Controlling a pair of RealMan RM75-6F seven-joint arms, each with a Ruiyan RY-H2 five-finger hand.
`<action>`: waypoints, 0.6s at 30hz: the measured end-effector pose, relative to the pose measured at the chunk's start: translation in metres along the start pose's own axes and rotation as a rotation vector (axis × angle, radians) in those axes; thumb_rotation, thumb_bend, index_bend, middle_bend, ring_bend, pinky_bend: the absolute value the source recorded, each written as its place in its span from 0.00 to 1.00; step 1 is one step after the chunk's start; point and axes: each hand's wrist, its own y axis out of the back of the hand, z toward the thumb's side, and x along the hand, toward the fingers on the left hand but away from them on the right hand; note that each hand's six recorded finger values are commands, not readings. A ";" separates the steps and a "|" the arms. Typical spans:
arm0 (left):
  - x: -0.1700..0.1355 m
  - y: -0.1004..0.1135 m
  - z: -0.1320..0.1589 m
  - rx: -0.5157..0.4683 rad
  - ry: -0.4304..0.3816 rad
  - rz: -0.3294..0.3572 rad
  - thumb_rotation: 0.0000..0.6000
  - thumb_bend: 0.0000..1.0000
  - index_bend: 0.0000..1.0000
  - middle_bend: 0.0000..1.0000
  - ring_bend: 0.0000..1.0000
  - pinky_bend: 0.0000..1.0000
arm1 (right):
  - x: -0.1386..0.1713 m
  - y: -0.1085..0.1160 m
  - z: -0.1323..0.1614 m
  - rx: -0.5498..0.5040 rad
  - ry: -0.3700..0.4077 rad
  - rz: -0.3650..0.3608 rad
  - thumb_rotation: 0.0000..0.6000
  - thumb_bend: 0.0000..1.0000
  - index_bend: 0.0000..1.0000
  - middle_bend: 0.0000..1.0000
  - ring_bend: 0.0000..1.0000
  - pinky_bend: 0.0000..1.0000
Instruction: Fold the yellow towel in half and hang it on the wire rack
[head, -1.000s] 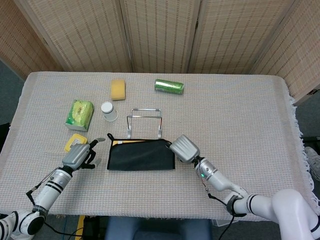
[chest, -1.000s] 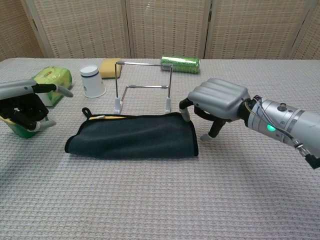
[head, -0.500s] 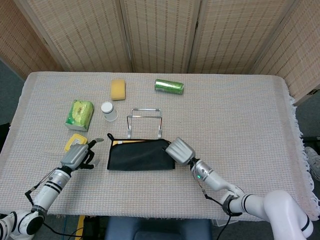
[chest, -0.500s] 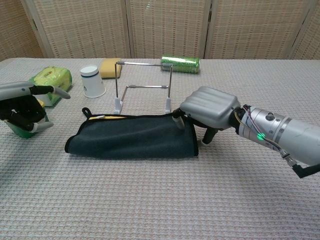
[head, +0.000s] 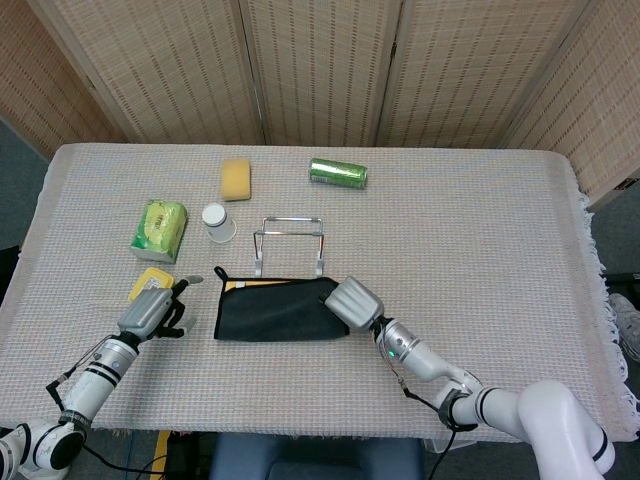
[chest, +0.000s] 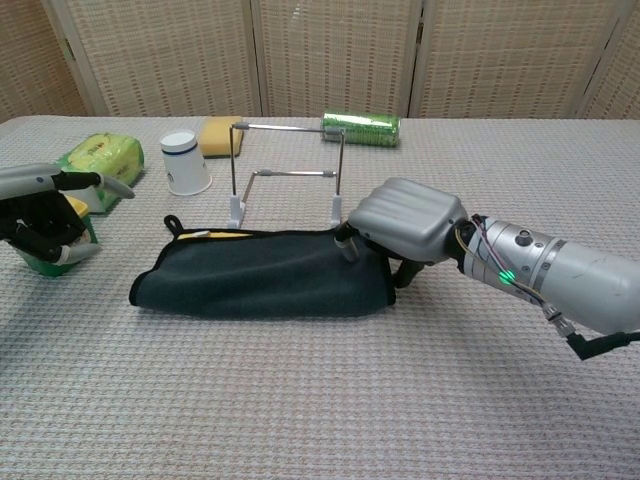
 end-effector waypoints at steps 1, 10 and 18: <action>0.000 0.000 0.000 0.000 0.000 0.000 1.00 0.44 0.16 0.88 0.86 0.99 | 0.000 0.001 0.000 0.000 0.000 -0.003 1.00 0.31 0.44 0.86 1.00 1.00; 0.001 0.000 0.001 0.004 -0.002 -0.005 1.00 0.44 0.16 0.88 0.86 0.99 | 0.001 0.009 -0.001 -0.004 0.005 -0.035 1.00 0.48 0.49 0.86 1.00 1.00; -0.001 0.002 0.002 0.007 -0.005 0.001 1.00 0.44 0.16 0.88 0.86 0.99 | 0.003 0.036 -0.003 -0.054 -0.004 -0.147 1.00 0.65 0.71 0.90 1.00 1.00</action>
